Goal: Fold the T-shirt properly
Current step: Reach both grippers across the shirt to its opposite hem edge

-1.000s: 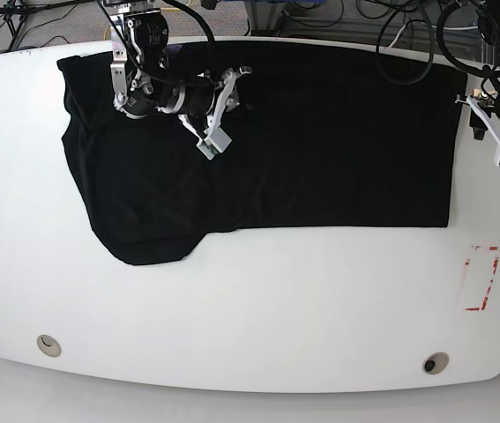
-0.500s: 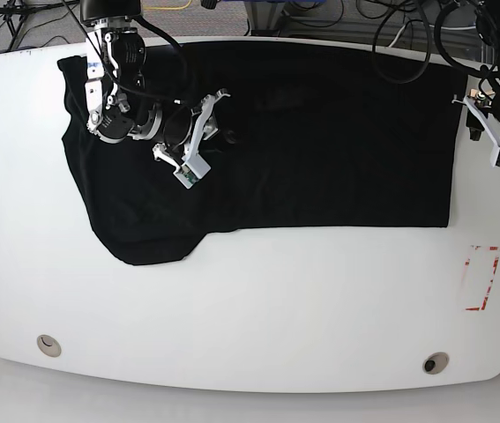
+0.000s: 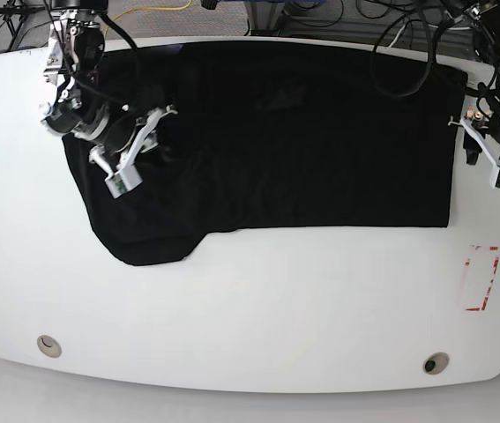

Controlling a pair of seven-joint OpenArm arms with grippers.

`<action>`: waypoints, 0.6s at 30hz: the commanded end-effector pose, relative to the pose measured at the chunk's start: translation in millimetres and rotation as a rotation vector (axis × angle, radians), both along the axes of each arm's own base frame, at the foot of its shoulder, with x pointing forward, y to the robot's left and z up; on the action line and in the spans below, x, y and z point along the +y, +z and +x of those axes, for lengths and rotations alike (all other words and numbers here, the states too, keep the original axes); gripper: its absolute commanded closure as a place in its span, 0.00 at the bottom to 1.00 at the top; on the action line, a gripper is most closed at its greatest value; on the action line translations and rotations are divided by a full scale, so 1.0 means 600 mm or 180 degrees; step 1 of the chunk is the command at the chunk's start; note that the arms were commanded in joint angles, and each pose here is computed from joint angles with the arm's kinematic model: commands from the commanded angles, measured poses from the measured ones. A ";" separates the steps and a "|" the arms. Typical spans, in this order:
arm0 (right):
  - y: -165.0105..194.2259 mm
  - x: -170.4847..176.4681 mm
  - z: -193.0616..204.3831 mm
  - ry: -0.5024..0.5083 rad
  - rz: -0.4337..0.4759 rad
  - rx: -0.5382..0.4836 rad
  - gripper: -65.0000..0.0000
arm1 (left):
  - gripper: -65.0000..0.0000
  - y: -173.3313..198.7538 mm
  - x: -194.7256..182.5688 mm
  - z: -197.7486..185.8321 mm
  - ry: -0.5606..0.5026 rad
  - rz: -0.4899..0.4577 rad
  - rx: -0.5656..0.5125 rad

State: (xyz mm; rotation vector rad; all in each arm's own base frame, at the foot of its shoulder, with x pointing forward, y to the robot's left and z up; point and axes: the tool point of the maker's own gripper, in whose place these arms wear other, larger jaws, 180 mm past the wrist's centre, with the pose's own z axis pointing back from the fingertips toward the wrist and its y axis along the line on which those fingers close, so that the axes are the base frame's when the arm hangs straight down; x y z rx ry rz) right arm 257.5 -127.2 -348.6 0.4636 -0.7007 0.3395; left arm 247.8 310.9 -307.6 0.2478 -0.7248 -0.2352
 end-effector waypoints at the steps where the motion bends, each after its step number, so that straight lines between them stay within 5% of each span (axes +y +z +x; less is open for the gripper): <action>1: 0.026 -0.041 0.042 -0.0152 -0.0026 -0.0204 0.75 | 0.51 0.034 -0.002 0.032 -0.0016 0.0013 -0.0259; 6: 0.023 -0.123 0.092 -0.0476 -0.0172 -0.0169 0.71 | 0.50 0.058 -0.014 0.072 -0.0089 -0.0018 -0.0422; 14: 0.025 -0.207 0.176 -0.0810 -0.0657 -0.0316 0.37 | 0.32 0.094 -0.024 0.121 -0.0019 -0.0082 -0.0537; 18: 0.021 -0.234 0.208 -0.0950 -0.0773 -0.0335 0.36 | 0.31 0.114 -0.045 0.147 -0.0081 -0.0122 -0.0646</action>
